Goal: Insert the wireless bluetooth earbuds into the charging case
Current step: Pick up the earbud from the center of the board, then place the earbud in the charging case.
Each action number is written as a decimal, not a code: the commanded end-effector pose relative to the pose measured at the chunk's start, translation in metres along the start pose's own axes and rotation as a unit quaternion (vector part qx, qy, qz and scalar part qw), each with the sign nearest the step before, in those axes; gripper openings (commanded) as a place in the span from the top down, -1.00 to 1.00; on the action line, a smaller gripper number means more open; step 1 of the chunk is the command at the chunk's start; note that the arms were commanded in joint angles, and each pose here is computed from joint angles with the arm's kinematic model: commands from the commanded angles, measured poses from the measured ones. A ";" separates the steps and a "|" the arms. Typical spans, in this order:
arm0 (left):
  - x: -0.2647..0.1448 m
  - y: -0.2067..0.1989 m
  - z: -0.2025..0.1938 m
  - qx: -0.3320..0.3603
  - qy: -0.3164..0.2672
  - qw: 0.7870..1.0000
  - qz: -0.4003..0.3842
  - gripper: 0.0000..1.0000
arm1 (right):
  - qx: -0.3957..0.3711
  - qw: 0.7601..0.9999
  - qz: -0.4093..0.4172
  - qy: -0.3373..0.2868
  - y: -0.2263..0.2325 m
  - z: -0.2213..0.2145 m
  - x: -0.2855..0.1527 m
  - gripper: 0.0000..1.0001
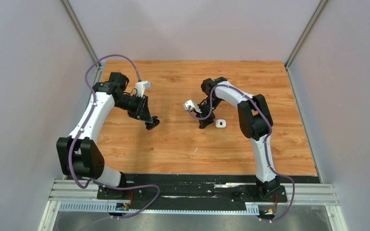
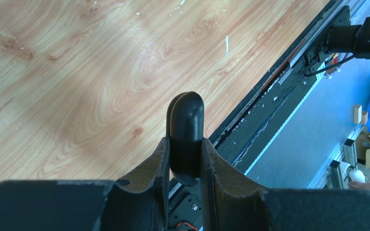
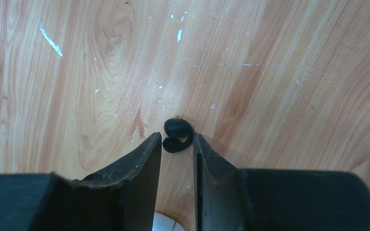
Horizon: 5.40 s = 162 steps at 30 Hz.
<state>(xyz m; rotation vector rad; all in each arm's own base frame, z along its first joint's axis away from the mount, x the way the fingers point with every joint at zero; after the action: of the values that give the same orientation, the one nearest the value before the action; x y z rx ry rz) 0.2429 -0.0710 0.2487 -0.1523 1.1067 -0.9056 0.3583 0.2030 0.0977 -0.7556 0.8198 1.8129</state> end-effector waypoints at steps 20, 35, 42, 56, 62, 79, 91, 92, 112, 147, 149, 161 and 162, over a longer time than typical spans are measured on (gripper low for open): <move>-0.002 -0.001 0.007 0.003 -0.018 1.000 -0.009 1.00 | 0.019 0.999 -0.018 -0.034 -0.009 0.020 -0.017 0.46; -0.001 -0.001 0.005 0.003 -0.016 1.000 -0.009 1.00 | 0.032 0.999 -0.008 -0.030 -0.011 0.010 -0.003 0.39; -0.001 0.000 0.006 0.002 -0.017 1.000 -0.010 1.00 | 0.034 0.999 -0.005 -0.022 -0.004 0.005 -0.002 0.35; -0.001 -0.001 0.004 0.002 -0.017 1.000 -0.010 1.00 | 0.039 0.999 -0.018 -0.018 -0.005 0.008 -0.010 0.40; -0.001 -0.001 0.005 0.003 -0.017 1.000 -0.010 1.00 | 0.050 0.998 -0.020 -0.015 -0.006 0.005 -0.014 0.38; -0.002 -0.002 0.005 0.003 -0.019 1.000 -0.010 1.00 | 0.061 0.997 -0.016 -0.038 -0.007 0.012 -0.017 0.85; 0.005 -0.001 0.010 -0.017 -0.023 0.999 -0.037 1.00 | 0.012 0.986 -0.054 -0.160 0.011 0.075 -0.068 1.00; 0.005 -0.002 0.012 -0.019 -0.025 0.999 -0.043 1.00 | -0.010 0.982 -0.065 -0.179 0.017 0.088 -0.080 1.00; 0.020 -0.030 0.046 0.028 -0.027 0.991 -0.126 1.00 | -0.244 0.929 -0.130 -0.246 0.083 0.207 -0.096 1.00; 0.013 -0.044 0.047 0.041 -0.044 0.983 -0.176 1.00 | -0.263 0.934 -0.110 -0.217 0.070 0.210 -0.064 1.00; 0.012 -0.044 0.047 0.039 -0.045 0.983 -0.176 1.00 | -0.265 0.935 -0.110 -0.209 0.071 0.209 -0.063 1.00; 0.014 -0.043 0.048 0.036 -0.043 0.982 -0.178 1.00 | -0.264 0.942 -0.114 -0.173 0.071 0.209 -0.062 1.00; 0.014 -0.043 0.047 0.036 -0.043 0.983 -0.177 1.00 | -0.262 0.943 -0.115 -0.169 0.071 0.209 -0.063 1.00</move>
<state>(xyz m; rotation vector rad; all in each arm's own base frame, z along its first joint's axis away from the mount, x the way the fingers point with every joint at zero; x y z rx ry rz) 0.2614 -0.1195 0.2677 -0.3236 1.0452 -1.1859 0.2847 0.3145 0.2790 -0.7664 0.0079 1.8882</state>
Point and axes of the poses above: each gripper's point midway between its finger pads, its own x axis out along the fingers, its own y axis along the line the jaws close on, z = x × y, the point moved 9 cm from there along -x, back along the fingers, and after that the axes turned 2 degrees about x, right-handed, at the moved point
